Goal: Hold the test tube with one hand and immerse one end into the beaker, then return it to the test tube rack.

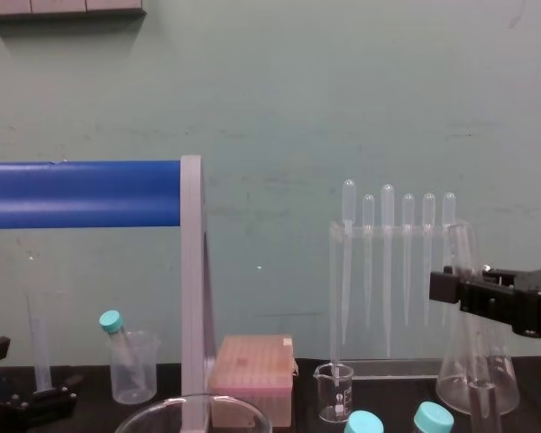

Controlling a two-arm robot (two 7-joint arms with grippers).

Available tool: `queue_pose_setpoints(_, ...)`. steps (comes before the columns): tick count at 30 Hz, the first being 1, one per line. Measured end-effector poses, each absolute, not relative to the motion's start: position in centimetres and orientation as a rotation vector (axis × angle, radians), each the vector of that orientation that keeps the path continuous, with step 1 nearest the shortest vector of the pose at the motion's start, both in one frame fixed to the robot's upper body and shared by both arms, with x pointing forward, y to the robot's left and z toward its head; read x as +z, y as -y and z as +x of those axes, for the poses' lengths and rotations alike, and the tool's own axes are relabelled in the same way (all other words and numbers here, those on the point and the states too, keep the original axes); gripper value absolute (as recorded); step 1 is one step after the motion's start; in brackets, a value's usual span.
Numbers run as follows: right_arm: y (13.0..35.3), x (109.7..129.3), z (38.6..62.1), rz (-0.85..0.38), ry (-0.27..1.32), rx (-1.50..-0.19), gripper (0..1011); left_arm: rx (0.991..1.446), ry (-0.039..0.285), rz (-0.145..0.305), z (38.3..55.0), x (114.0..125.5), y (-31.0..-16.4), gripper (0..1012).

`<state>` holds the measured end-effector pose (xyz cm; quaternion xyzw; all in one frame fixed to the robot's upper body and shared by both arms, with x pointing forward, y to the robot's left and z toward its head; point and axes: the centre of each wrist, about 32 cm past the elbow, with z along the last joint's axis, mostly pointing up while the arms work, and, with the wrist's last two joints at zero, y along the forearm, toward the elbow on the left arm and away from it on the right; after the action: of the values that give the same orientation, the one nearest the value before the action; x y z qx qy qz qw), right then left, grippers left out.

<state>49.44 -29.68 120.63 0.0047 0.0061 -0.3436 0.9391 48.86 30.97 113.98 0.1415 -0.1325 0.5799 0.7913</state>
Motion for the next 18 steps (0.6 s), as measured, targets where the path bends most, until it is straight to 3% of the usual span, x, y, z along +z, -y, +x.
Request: queue_pose_setpoints(18,30.07,119.83,49.28,-0.021,-0.031,-0.708,233,1.248,0.285,0.305,48.86,113.98,-30.97,1000)
